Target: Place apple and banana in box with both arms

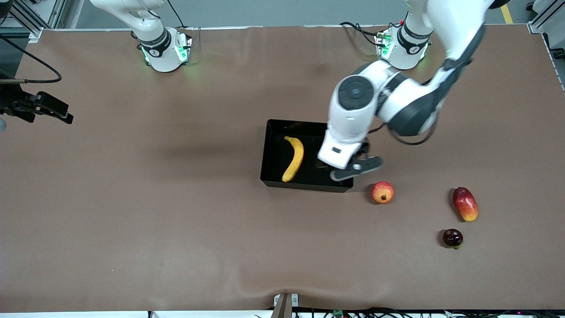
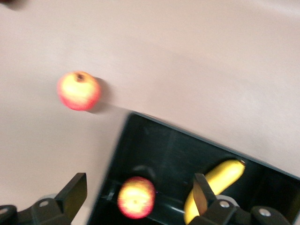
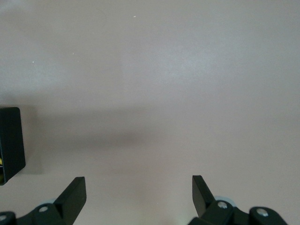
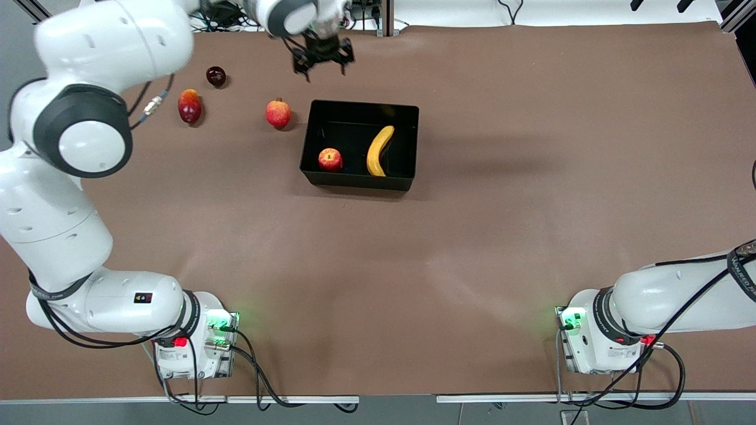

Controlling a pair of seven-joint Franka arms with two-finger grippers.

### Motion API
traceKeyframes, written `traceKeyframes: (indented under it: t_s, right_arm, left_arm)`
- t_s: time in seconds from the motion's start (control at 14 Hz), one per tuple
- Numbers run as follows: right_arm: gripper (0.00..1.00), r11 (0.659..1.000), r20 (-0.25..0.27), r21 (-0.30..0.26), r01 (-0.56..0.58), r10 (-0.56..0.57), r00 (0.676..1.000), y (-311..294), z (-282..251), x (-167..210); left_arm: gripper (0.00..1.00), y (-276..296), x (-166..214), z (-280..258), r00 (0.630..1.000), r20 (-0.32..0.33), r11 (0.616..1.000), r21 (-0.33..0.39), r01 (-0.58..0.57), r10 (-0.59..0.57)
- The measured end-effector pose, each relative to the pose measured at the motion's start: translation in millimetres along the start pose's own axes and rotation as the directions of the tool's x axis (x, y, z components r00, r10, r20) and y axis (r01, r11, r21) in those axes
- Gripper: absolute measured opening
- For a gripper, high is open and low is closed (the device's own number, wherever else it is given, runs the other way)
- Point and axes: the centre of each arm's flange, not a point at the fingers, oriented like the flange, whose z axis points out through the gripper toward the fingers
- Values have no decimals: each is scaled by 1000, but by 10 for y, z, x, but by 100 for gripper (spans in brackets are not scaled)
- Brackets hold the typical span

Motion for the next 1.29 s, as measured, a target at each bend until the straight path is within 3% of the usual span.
traceKeyframes:
  t_s: [0.43, 0.86, 1.29]
  right_arm:
    - [100, 1000, 0, 0, -1, 1, 1000, 4, -1, 0]
    - [100, 1000, 0, 0, -1, 1, 1000, 4, -2, 0]
    - [100, 1000, -1, 0, 1, -1, 1000, -5, -3, 0]
  left_arm:
    - [100, -929, 595, -623, 999, -31, 1000, 3, -24, 24]
    - [100, -1689, 671, -1222, 983, 11, 980, 69, -185, 185]
    - [100, -1956, 429, -1704, 956, 11, 950, 103, -293, 294]
